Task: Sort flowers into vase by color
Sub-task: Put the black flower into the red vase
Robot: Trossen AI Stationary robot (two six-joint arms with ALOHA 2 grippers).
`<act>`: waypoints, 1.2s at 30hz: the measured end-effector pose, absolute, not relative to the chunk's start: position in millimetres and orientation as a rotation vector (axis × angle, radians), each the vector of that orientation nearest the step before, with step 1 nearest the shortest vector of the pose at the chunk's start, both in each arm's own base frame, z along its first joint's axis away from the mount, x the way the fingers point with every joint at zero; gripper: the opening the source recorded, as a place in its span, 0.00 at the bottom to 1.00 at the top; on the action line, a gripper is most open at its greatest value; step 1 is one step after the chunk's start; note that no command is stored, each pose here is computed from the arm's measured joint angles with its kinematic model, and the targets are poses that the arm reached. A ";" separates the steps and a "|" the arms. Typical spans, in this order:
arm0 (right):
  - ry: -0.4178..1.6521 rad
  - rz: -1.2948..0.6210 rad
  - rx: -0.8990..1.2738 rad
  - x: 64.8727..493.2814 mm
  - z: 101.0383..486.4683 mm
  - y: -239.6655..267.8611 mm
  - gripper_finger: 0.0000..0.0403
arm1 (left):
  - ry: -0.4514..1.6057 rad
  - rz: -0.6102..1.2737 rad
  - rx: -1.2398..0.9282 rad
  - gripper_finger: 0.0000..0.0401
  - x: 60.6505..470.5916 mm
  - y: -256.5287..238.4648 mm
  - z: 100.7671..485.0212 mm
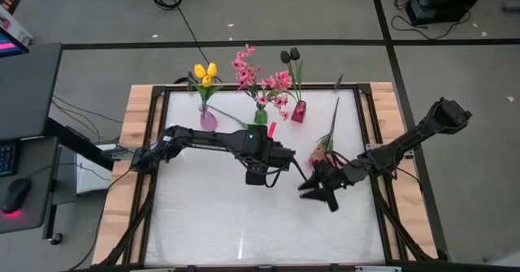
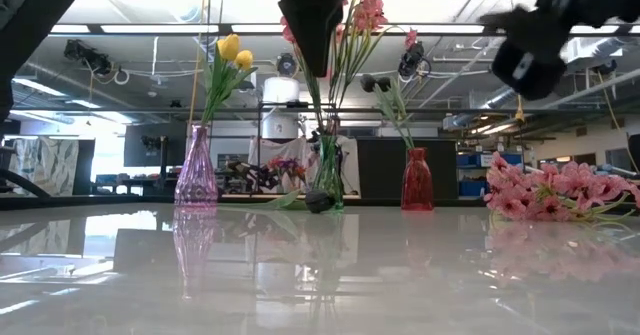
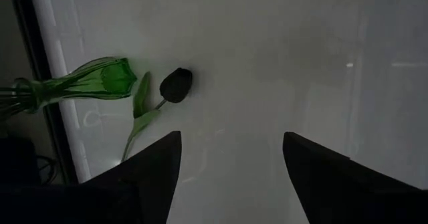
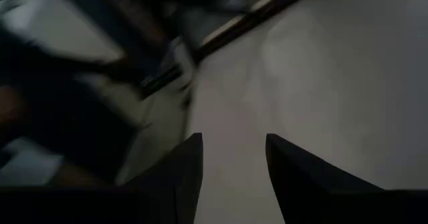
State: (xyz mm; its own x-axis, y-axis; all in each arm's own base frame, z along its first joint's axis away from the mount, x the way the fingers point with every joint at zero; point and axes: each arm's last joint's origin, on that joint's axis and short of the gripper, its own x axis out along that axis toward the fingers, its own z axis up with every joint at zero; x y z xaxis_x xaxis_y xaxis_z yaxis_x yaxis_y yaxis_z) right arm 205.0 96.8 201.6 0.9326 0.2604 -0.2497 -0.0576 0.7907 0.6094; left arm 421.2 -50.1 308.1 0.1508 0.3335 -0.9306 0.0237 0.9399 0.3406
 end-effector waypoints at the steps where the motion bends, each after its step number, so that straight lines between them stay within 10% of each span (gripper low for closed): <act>1: 0.313 0.132 0.627 205.7 201.6 94.8 0.43 | 1.410 0.221 0.313 0.67 421.3 -49.0 308.1; 36: 0.275 0.070 0.622 208.0 202.9 89.5 0.43 | 1.360 0.193 0.330 0.67 433.2 -20.9 300.8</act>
State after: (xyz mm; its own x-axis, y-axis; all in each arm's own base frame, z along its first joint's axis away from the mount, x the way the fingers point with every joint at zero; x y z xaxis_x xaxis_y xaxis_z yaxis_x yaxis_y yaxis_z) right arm 208.0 89.5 202.9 0.9614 0.1466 -0.2329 0.0178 0.8114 0.5842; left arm 433.2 -20.9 300.8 0.2033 0.3245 -0.9238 0.0547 0.9382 0.3417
